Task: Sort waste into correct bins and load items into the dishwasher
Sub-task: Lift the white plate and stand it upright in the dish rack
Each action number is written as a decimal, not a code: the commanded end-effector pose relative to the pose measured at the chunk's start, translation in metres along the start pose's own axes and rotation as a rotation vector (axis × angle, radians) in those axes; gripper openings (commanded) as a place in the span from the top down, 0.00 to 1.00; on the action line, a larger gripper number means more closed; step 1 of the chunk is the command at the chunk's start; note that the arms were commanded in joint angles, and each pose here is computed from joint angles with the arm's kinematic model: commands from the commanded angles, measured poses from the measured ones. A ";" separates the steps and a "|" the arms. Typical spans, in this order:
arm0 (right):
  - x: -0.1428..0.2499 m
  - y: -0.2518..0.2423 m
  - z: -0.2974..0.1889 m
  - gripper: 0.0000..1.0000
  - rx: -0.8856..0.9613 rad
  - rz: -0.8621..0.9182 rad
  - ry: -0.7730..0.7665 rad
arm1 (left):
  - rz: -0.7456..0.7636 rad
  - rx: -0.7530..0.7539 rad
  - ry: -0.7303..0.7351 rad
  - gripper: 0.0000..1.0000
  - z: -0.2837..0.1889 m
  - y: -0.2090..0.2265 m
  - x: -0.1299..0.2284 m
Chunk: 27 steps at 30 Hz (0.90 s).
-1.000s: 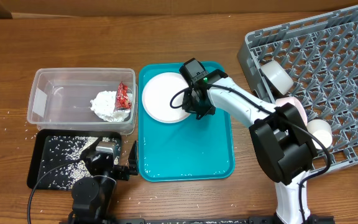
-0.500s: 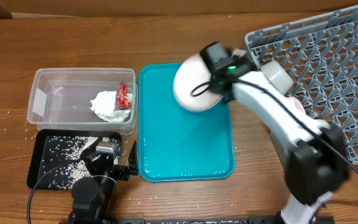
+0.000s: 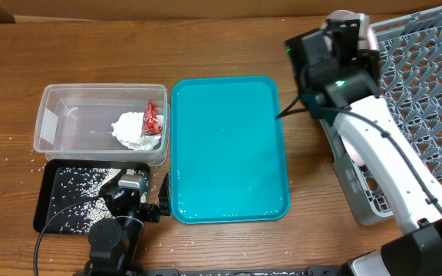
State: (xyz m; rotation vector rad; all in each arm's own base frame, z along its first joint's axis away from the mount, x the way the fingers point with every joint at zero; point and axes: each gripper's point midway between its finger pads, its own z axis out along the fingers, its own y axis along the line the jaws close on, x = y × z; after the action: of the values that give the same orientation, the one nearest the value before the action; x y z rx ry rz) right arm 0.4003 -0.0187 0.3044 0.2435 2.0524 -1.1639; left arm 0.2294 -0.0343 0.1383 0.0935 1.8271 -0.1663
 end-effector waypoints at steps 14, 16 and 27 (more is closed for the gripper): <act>0.042 -0.024 0.091 0.96 0.226 -0.078 0.196 | 0.017 -0.008 -0.007 0.00 0.000 0.002 0.000; 0.048 -0.013 0.095 0.96 0.199 -0.090 0.208 | 0.017 -0.008 -0.007 0.00 0.000 0.002 0.000; 0.060 0.014 0.105 0.94 0.155 -0.139 0.237 | 0.017 -0.008 -0.007 0.00 0.000 0.002 0.000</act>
State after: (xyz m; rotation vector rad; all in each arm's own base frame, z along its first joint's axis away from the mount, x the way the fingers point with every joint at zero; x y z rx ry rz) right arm 0.4184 -0.1091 0.2238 0.3333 2.2130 -1.4581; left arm 0.2294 -0.0343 0.1383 0.0935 1.8271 -0.1663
